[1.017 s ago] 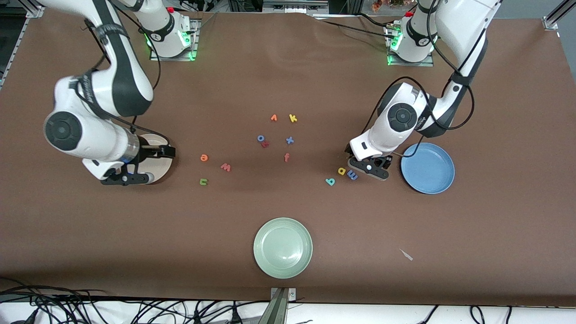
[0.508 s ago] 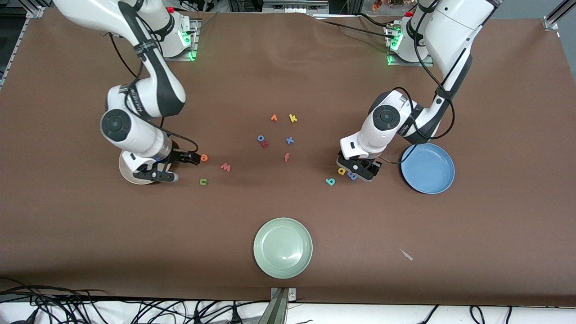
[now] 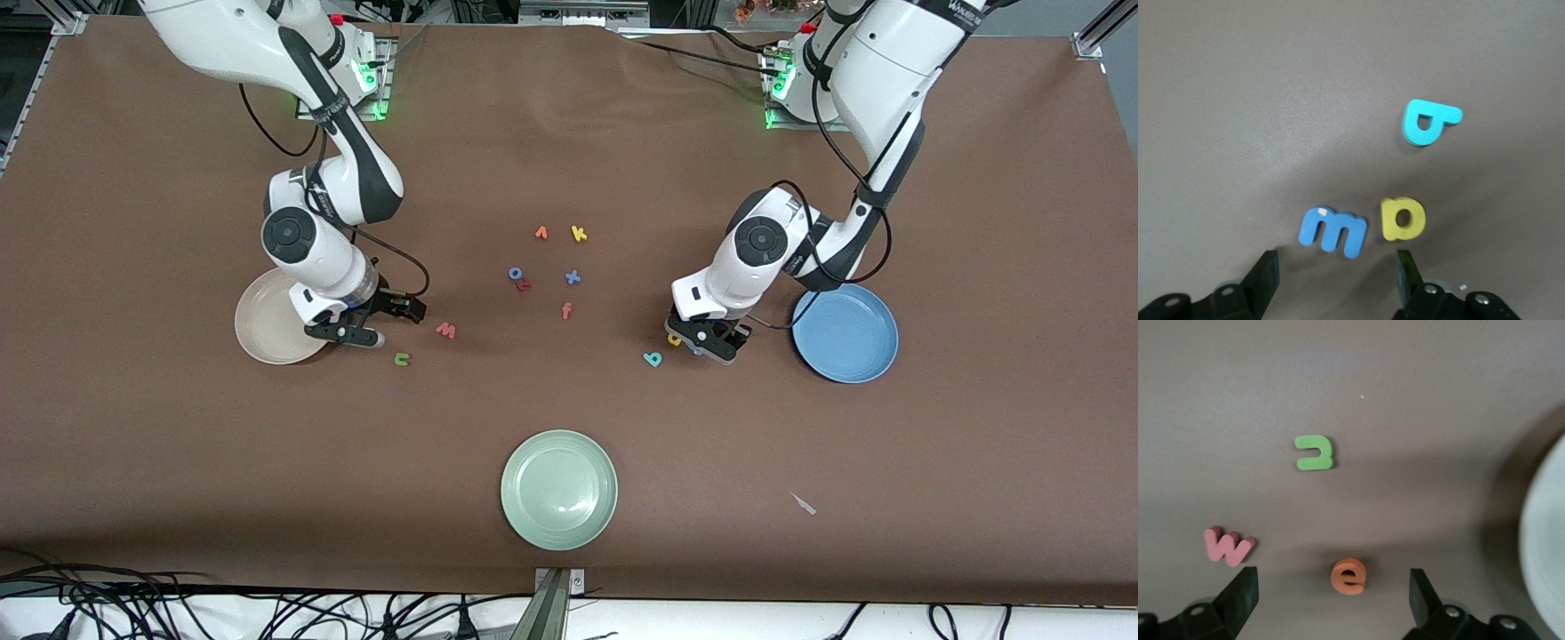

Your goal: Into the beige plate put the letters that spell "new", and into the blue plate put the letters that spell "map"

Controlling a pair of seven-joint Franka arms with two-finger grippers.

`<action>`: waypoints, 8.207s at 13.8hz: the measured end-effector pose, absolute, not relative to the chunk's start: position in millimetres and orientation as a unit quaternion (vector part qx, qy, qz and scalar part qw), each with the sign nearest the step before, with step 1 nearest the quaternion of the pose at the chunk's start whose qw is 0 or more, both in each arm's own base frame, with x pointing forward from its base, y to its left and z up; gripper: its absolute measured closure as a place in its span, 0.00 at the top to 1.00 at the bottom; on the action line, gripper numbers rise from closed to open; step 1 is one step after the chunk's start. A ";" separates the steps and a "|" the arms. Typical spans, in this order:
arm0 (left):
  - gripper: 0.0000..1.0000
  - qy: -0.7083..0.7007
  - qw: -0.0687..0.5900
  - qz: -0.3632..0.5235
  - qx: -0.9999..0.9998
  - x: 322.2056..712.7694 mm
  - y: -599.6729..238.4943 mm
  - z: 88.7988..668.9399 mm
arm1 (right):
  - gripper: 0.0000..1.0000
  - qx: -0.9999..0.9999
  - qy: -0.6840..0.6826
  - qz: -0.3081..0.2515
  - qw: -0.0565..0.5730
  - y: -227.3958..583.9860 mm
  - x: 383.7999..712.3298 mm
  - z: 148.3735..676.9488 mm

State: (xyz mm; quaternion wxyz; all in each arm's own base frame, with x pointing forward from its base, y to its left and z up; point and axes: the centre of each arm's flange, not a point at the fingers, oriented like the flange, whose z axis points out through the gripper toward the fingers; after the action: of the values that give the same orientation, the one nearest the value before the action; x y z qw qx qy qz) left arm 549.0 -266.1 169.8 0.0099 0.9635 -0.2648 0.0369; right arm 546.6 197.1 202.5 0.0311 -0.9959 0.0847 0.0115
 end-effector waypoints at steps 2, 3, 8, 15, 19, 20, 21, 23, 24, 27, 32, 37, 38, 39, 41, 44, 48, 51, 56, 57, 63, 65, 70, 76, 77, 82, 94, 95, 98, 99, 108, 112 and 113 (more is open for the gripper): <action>0.79 -0.263 0.008 0.040 0.964 554.5 -265.1 168.0 | 1.00 -0.996 0.082 0.017 0.029 200.4 543.4 191.1; 0.79 -0.262 0.008 0.041 0.964 556.9 -265.1 167.5 | 0.99 -0.996 0.081 0.020 0.028 201.3 542.0 187.1; 0.79 -0.266 0.004 0.045 0.963 560.8 -270.1 166.1 | 0.88 -0.996 0.083 0.028 0.025 200.4 539.8 178.0; 0.49 -0.264 0.001 0.051 0.963 565.6 -268.6 170.0 | 0.49 -0.995 0.085 0.039 0.019 197.2 538.2 175.5; 0.41 -0.261 -0.002 0.054 0.964 569.1 -264.2 172.2 | 0.41 -0.995 0.085 0.040 0.019 196.2 538.6 176.2; 0.41 -0.260 -0.002 0.055 0.964 570.0 -263.0 172.8 | 0.35 -0.995 0.086 0.040 0.019 195.6 538.8 176.7; 0.41 -0.258 -0.005 0.054 0.965 572.0 -260.0 174.6 | 0.32 -0.995 0.086 0.041 0.018 195.1 538.8 176.6; 0.41 -0.246 -0.020 0.039 0.968 578.5 -244.5 188.4 | 0.28 -0.995 0.086 0.041 0.018 194.9 538.8 177.0; 0.41 -0.237 -0.029 0.030 0.971 582.3 -232.1 201.6 | 0.28 -0.995 0.086 0.041 0.018 194.9 538.8 177.0; 0.41 -0.218 -0.049 0.017 0.975 584.6 -181.4 238.7 | 0.28 -0.995 0.086 0.042 0.018 196.4 540.8 178.5; 0.41 -0.232 -0.059 -0.014 0.971 563.9 -75.2 246.4 | 0.28 -0.993 0.087 0.085 0.004 193.8 576.3 221.0; 0.56 -0.229 -0.051 -0.037 0.971 548.1 -45.1 232.2 | 0.28 -0.994 0.038 0.104 0.000 132.2 600.0 235.7; 0.64 -0.229 -0.049 -0.036 0.972 548.2 -47.6 232.7 | 0.28 -0.994 0.027 0.109 -0.003 116.6 602.3 235.9; 0.75 -0.229 -0.047 -0.034 0.972 548.5 -50.5 233.3 | 0.28 -0.994 0.015 0.113 -0.005 103.0 603.8 235.8; 0.86 -0.222 -0.034 -0.030 0.974 549.0 -60.3 235.5 | 0.28 -0.992 -0.005 0.124 -0.009 77.7 604.3 235.0; 0.86 -0.220 0.006 -0.016 0.975 548.4 -112.2 243.6 | 0.28 -0.991 -0.016 0.133 -0.011 49.7 604.7 233.5; 0.86 -0.228 0.051 0.002 0.972 550.2 -205.4 248.2 | 0.63 -0.991 -0.014 0.135 -0.009 38.8 605.1 232.1; 0.86 -0.239 0.063 0.008 0.969 559.7 -270.3 236.3 | 0.93 -0.992 -0.008 0.128 -0.002 59.7 607.8 236.2; 0.85 -0.248 0.065 0.016 0.967 573.6 -309.5 197.2 | 1.00 -0.993 0.042 0.102 0.030 113.6 619.3 243.9; 0.85 -0.250 0.062 0.015 0.966 574.3 -307.9 191.0 | 1.00 -0.993 0.049 0.100 0.032 120.5 622.1 241.8; 0.85 -0.255 0.055 0.010 0.965 572.6 -305.9 180.0 | 1.00 -0.992 0.096 0.077 0.027 173.9 633.2 219.4; 0.83 -0.256 0.055 0.008 0.965 571.4 -306.3 177.8 | 1.00 -0.992 0.109 0.064 0.026 189.8 632.6 209.1; 0.49 -0.257 0.053 0.004 0.965 570.5 -305.6 172.2 | 0.99 -0.991 0.121 0.057 0.025 202.0 630.3 190.4; 0.30 -0.252 0.045 0.009 0.967 578.3 -293.2 174.6 | 0.80 -0.990 0.124 0.061 0.021 203.3 627.7 175.3; 0.30 -0.250 0.044 0.010 0.967 579.9 -290.6 175.6 | 0.74 -0.990 0.125 0.061 0.021 203.0 627.7 174.0; 0.30 -0.232 0.025 -0.006 0.972 606.5 -182.6 223.2 | 0.52 -0.990 0.126 0.059 0.021 200.9 629.1 175.2; 0.41 -0.249 0.019 -0.049 0.967 560.2 19.3 225.5 | 0.30 -0.989 0.132 0.057 0.021 200.3 631.1 178.1; 0.48 -0.250 0.019 -0.048 0.967 560.3 18.3 225.6 | 0.30 -0.989 0.133 0.056 0.022 200.6 631.3 178.4; 0.74 -0.253 0.018 -0.045 0.966 561.7 14.5 226.7 | 0.28 -0.989 0.133 0.056 0.022 200.7 631.4 178.6; 0.81 -0.255 0.019 -0.042 0.966 562.5 8.7 227.3 | 0.27 -0.989 0.133 0.056 0.022 200.8 631.5 178.7; 0.81 -0.216 0.048 0.024 0.975 569.8 -269.7 226.5 | 0.27 -0.990 0.117 0.083 0.014 201.1 635.4 197.9; 0.79 -0.214 0.060 0.030 0.974 573.4 -337.1 208.8 | 0.27 -0.993 0.076 0.094 0.006 169.0 634.7 223.6; 0.79 -0.214 0.060 0.031 0.974 576.3 -338.7 205.6 | 0.27 -0.993 0.064 0.094 0.004 157.1 631.8 228.1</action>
State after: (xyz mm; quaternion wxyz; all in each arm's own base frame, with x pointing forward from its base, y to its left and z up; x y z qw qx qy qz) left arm 576.3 -338.7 205.6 0.0603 0.9745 -0.2141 0.0309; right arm 631.8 157.1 228.1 0.0043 -0.9935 0.0641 0.0942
